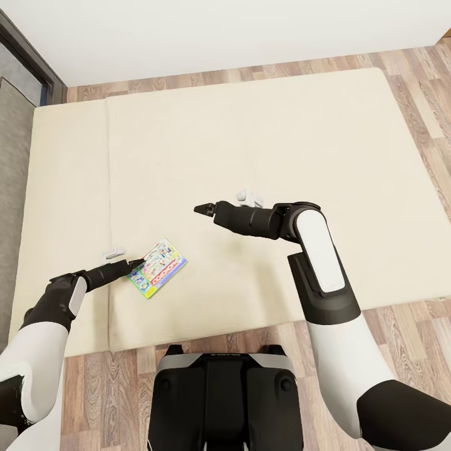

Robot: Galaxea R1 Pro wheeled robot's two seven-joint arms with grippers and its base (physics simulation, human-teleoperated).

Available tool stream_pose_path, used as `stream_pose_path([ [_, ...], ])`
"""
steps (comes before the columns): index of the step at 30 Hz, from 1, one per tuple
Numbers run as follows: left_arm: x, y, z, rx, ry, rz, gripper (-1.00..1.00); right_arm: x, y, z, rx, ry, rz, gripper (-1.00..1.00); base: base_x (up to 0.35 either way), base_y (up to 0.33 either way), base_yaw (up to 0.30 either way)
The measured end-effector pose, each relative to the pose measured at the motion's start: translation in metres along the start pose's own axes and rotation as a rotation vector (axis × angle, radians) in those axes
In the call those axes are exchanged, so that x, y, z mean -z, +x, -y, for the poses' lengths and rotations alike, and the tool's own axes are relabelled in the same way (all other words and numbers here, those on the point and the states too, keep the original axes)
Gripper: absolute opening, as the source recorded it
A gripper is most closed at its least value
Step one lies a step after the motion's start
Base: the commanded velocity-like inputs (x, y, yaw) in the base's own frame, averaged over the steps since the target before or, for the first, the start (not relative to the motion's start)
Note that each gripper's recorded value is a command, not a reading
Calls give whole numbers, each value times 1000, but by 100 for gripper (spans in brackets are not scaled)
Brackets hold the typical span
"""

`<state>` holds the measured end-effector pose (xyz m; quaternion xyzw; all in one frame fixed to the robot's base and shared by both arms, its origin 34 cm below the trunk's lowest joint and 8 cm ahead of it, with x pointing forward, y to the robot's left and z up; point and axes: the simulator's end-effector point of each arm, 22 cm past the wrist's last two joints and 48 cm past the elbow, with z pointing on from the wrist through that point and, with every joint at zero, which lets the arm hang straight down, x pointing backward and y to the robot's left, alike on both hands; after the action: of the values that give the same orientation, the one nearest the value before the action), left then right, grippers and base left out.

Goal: Put all the toys in the child's room - the three board games (two on the bed and one on the table), the two jigsaw puzzles on the table, and the tennis ball on the table - inside the toy box on the table in the child's room.

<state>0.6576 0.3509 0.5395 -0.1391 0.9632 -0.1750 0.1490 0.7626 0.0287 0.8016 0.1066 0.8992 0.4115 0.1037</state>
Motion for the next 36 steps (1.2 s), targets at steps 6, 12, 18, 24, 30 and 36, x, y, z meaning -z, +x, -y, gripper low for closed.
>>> stream_pose_path([
  [6, 0, 0, 0, 0, 0, 0, 100, 0, 0, 0, 0, 0, 0, 100, 0, 0, 0],
  [12, 0, 0, 0, 0, 0, 0, 100, 0, 0, 0, 0, 0, 0, 100, 0, 0, 0],
  [18, -3, 3, 6, 1, 8, -4, 100, -1, 1, -1, 4, -2, -5, 100, 0, 0, 0],
  [24, -4, 4, 8, 2, 11, -5, 100, -1, 1, -1, 5, -3, -6, 100, 0, 0, 0],
  [30, -4, 4, 8, 3, 12, -5, 100, -1, 1, -1, 5, -3, -6, 100, 0, 0, 0],
  [36, -4, 4, 8, 4, 12, -6, 100, 0, 1, -1, 4, -3, -5, 100, 0, -84, 0],
])
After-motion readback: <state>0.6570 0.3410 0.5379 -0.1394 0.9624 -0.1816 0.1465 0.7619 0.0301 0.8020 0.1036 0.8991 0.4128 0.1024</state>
